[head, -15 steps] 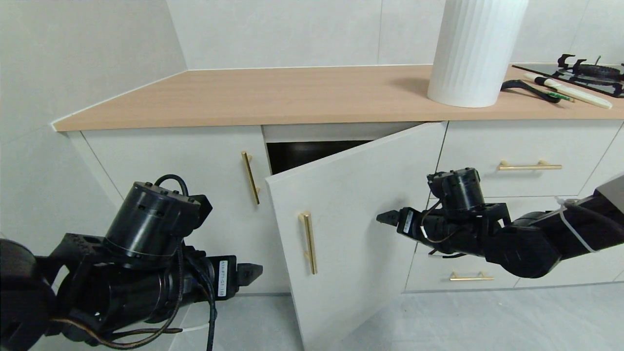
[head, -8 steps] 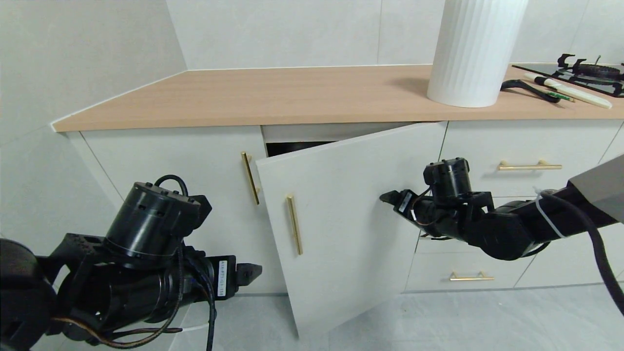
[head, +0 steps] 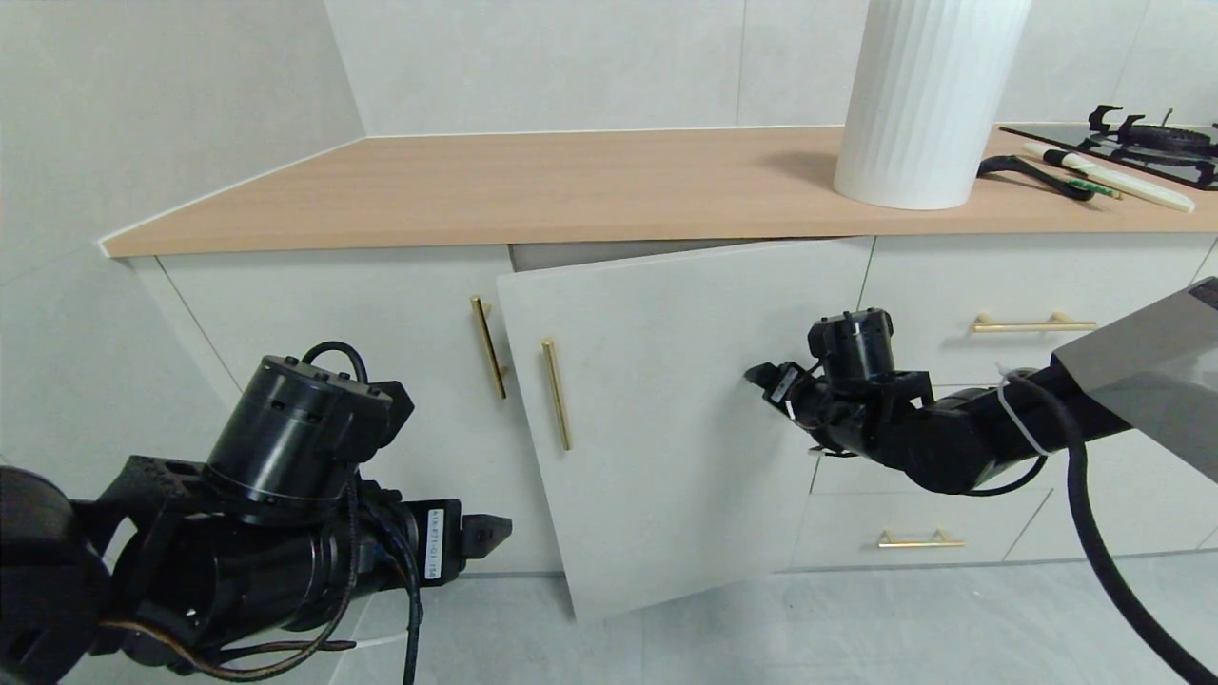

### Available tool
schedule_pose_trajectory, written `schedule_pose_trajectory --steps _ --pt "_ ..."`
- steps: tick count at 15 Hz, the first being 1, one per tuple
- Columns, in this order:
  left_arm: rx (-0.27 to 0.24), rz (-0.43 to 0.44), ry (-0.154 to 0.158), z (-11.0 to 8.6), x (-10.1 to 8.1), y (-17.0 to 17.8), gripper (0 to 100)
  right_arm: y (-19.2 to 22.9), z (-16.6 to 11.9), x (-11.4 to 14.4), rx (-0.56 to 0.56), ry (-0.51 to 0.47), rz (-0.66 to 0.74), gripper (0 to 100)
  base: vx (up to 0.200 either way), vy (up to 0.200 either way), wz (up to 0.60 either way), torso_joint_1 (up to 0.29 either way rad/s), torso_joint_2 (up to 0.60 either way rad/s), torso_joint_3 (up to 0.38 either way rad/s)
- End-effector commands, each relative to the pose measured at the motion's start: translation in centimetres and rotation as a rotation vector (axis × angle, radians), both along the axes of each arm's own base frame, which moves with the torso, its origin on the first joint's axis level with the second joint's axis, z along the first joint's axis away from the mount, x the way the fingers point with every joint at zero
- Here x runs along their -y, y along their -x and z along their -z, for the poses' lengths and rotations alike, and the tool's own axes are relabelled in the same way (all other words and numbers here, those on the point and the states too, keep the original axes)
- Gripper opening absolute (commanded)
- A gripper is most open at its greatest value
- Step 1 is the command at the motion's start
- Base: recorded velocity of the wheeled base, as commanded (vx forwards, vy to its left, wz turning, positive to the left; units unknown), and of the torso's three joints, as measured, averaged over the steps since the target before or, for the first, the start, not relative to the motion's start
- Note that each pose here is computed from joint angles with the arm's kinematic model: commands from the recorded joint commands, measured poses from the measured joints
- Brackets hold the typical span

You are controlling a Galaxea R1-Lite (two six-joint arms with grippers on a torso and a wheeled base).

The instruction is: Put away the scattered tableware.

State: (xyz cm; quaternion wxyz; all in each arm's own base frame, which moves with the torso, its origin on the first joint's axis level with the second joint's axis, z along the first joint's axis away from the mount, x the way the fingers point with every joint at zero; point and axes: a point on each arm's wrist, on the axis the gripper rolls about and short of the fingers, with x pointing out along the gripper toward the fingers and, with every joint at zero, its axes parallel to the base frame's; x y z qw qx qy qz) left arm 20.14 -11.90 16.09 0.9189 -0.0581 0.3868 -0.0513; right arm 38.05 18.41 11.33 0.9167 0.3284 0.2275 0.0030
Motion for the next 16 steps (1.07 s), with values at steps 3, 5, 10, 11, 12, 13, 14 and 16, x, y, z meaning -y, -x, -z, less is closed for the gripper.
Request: schedule_pose_trajectory --steps 3,5,10,11,12,13,14,16 --pt "-0.002 -0.001 -0.001 0.0 0.0 0.0 100 -1.3 1.2 -0.5 0.012 0.036 0.074 100 0.0 0.0 0.0 0.0 0.0 0.0" --pt "-0.002 -0.001 -0.001 0.0 0.0 0.0 100 -1.5 1.1 -0.5 0.017 0.035 0.081 100 0.0 0.0 0.0 0.0 0.0 0.0" --pt "-0.002 -0.001 -0.001 0.0 0.0 0.0 100 -2.4 1.9 -0.7 0.034 0.071 0.158 100 0.0 0.0 0.0 0.0 0.0 0.0" --pt "-0.002 -0.001 -0.001 0.0 0.0 0.0 100 -2.4 1.9 -0.7 0.034 0.071 0.158 100 0.0 0.0 0.0 0.0 0.0 0.0" --pt "-0.002 -0.001 -0.001 0.0 0.0 0.0 100 -2.4 1.8 -0.7 0.036 0.07 0.16 100 0.0 0.0 0.0 0.0 0.0 0.0" --pt "-0.002 -0.001 -0.001 0.0 0.0 0.0 100 -2.4 1.8 -0.7 0.036 0.07 0.16 100 0.0 0.0 0.0 0.0 0.0 0.0" --pt "-0.002 -0.001 -0.001 0.0 0.0 0.0 100 -2.5 1.8 -0.5 0.035 0.071 0.166 100 0.0 0.0 0.0 0.0 0.0 0.0" --pt "-0.002 -0.001 -0.001 0.0 0.0 0.0 100 -2.9 1.8 0.1 0.039 0.074 0.183 100 0.0 0.0 0.0 0.0 0.0 0.0"
